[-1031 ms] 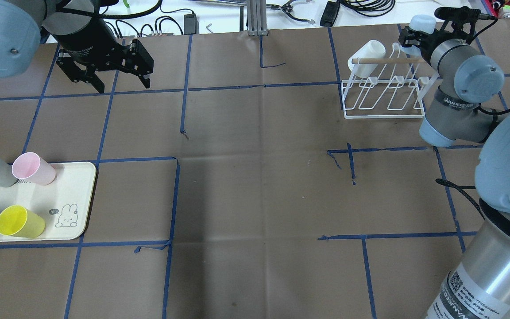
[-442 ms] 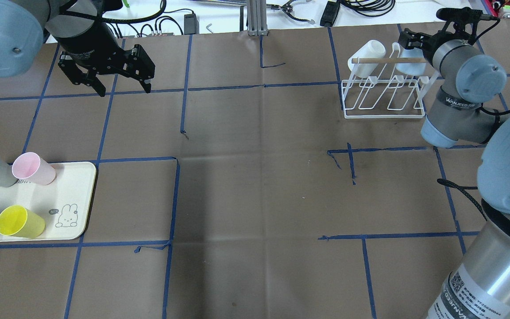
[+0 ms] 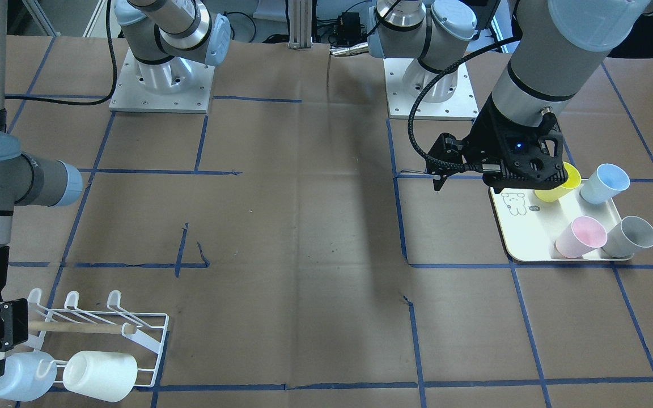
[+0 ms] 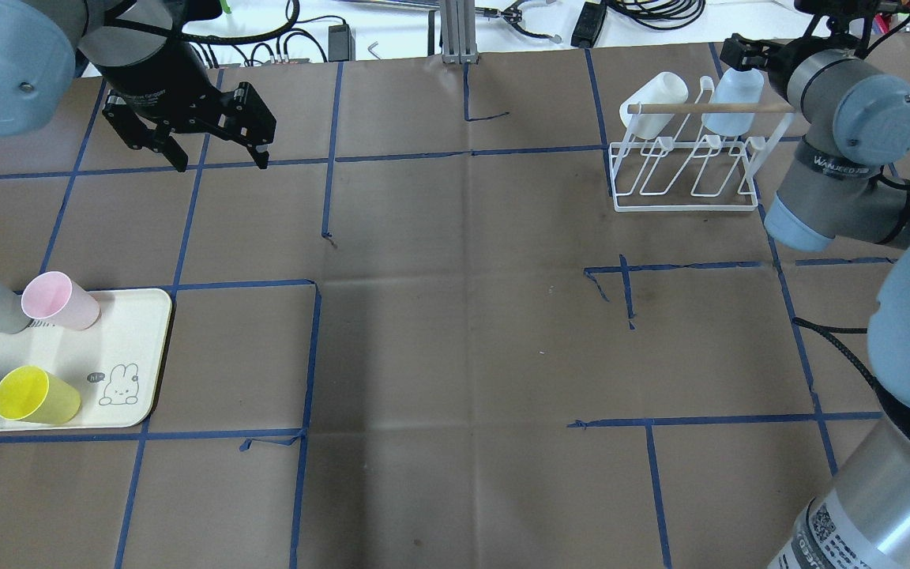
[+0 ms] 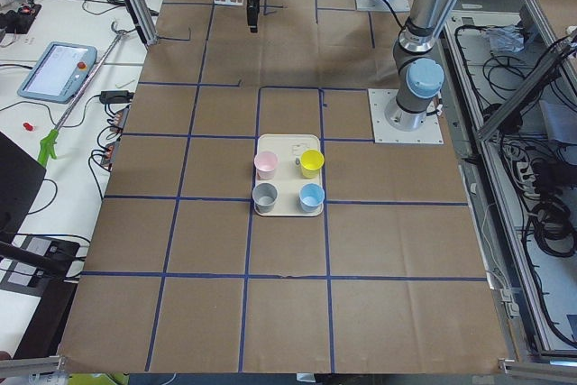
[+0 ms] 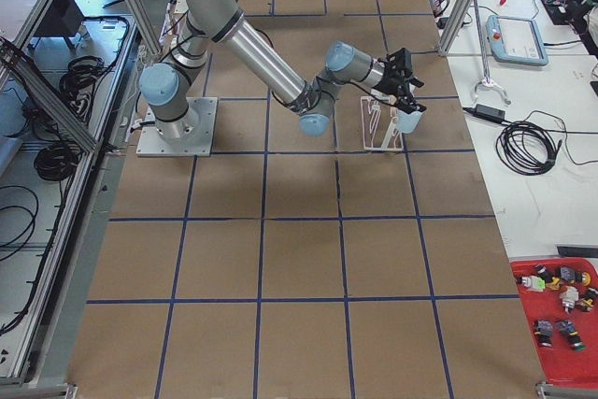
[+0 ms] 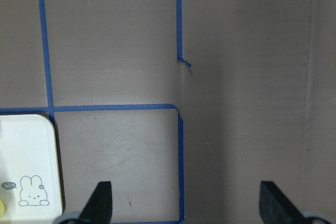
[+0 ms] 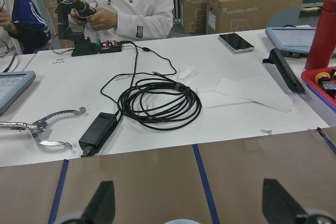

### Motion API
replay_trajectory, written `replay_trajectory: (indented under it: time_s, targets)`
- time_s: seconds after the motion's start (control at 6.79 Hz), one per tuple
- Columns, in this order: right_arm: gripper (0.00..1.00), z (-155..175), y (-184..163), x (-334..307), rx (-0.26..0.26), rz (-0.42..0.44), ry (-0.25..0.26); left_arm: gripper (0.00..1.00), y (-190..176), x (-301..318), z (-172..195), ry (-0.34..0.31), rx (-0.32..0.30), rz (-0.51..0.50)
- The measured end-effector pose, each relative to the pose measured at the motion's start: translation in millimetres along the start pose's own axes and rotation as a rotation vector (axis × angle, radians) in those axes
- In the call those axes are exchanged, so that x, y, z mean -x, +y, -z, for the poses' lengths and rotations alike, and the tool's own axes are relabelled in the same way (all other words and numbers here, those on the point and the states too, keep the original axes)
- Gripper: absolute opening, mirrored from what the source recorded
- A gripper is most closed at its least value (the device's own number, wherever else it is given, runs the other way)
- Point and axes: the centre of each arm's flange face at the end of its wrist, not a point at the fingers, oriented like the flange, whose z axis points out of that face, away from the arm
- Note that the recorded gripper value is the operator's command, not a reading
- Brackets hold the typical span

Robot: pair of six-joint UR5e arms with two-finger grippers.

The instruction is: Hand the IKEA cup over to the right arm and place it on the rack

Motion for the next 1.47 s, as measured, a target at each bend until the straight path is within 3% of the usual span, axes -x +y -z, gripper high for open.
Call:
replay_trajectory:
  time_s: [0.29,0.74,0.88,1.18,1.47]
  targets:
    - [1.0,24.2,-31.5,4.7,0.001,-0.009,-0.002,1.0,0.6,1.5,-0.1,-0.015,0.003,-0.027]
    - [1.0,78.7,-72.4,25.1,0.211,-0.041,-0.015,1.0,0.8,1.7,0.4,-0.018,0.0,-0.03]
    - [1.0,89.8,-69.9,45.7,0.323,-0.049,-0.041,1.0,0.7,1.5,0.5,-0.016,-0.001,-0.026]
    - [1.0,109.4,-38.4,104.7,0.675,-0.038,-0.11,1.0,0.7,1.3,-0.2,-0.014,0.0,-0.024]
    - [1.0,140.8,-16.3,148.8,0.902,0.018,-0.125,1.0,0.5,1.3,0.0,-0.013,-0.001,-0.024]
